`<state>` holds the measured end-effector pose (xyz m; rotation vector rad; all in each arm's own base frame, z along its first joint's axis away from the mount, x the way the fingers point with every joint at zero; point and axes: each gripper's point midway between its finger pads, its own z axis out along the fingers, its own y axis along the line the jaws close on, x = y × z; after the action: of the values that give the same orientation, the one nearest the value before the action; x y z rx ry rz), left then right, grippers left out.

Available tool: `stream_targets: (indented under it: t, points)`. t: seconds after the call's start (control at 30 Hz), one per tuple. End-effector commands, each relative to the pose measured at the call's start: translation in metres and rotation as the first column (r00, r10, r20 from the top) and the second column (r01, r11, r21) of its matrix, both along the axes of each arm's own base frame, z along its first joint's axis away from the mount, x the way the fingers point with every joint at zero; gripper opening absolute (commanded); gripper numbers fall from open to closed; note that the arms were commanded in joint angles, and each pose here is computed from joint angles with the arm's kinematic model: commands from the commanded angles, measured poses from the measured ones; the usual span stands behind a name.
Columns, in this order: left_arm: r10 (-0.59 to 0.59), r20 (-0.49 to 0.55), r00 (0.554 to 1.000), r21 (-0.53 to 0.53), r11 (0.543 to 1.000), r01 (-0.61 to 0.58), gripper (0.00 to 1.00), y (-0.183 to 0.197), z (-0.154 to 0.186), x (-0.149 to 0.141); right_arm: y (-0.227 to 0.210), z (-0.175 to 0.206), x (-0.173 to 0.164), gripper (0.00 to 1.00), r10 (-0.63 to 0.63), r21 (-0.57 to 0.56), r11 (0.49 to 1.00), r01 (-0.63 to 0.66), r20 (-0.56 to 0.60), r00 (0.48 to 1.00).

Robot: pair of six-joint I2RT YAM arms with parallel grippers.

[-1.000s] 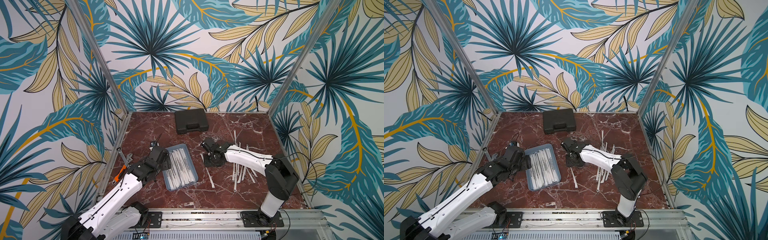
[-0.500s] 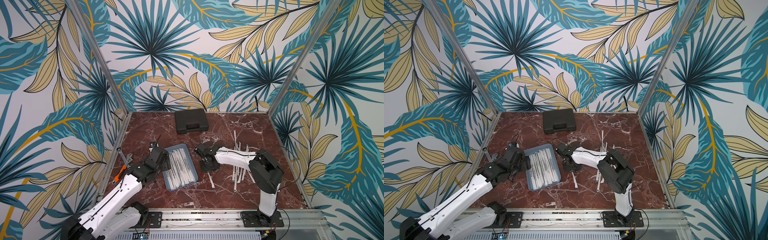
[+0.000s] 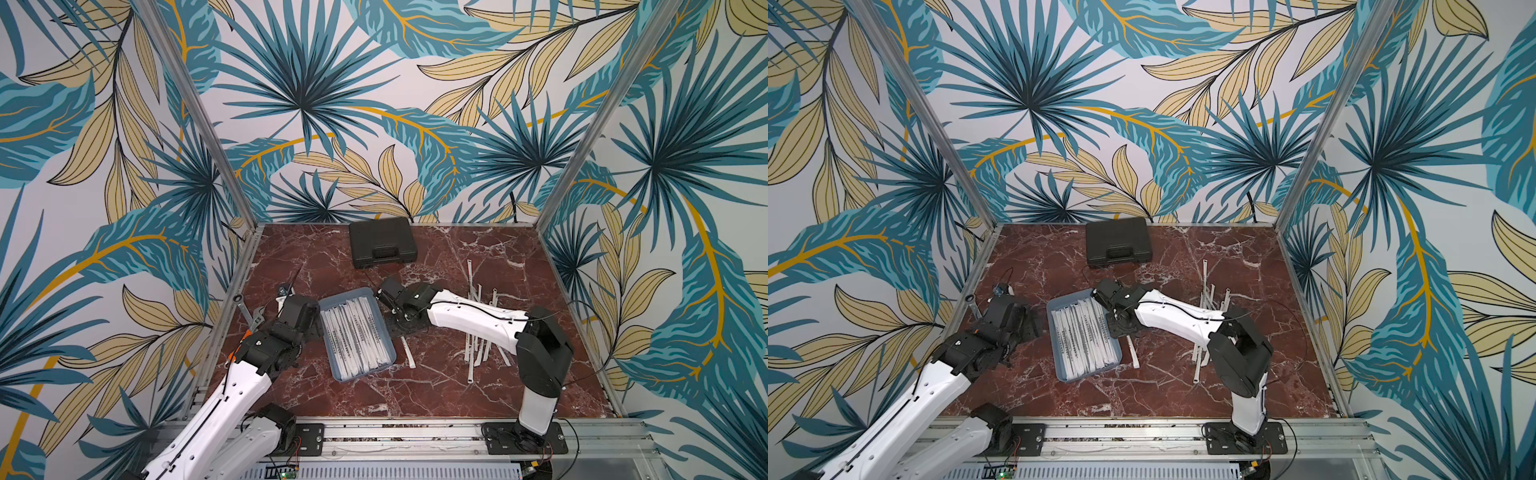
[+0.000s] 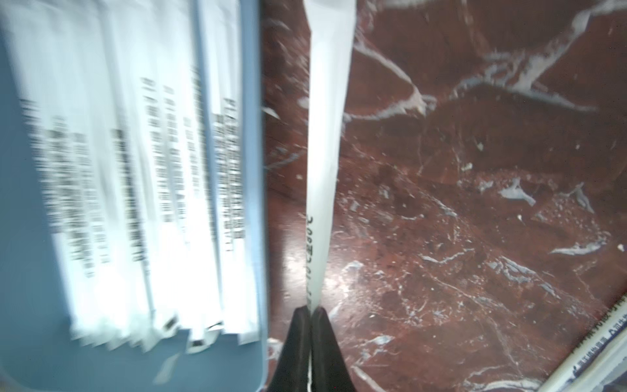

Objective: Put the straws into the storage box
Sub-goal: Pick up the straw from the center of the board, then place the straw in the storage box.

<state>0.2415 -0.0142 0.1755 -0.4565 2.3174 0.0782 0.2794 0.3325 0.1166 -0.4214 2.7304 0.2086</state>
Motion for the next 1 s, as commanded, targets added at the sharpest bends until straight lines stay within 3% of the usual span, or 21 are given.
stream_targets:
  t: [0.0,0.1,0.3,0.5,0.97]
  points:
    - [0.063,0.033,0.997,0.009,0.998,-0.063,0.83,0.016,0.021,-0.005,0.039,0.008,-0.014,0.07,0.007,0.073,0.997,-0.006,-0.022,1.0]
    - [0.103,0.028,0.994,0.017,0.994,-0.104,0.83,0.023,0.02,-0.008,0.088,0.008,-0.009,0.07,0.019,0.159,0.987,-0.015,-0.021,1.0]
    - [0.093,0.037,0.995,-0.002,0.996,-0.093,0.83,0.021,0.022,-0.009,0.146,-0.023,-0.017,0.07,0.083,0.179,0.981,-0.071,-0.058,0.995]
    - [0.065,0.035,0.997,-0.057,0.996,-0.062,0.83,0.01,0.012,-0.005,0.162,-0.055,-0.028,0.07,0.122,0.153,0.983,-0.105,-0.109,0.987]
    - [0.023,0.014,1.0,-0.093,0.995,-0.022,0.83,-0.003,0.0,0.004,0.176,-0.083,-0.028,0.08,0.12,0.146,0.984,-0.099,-0.15,0.981]
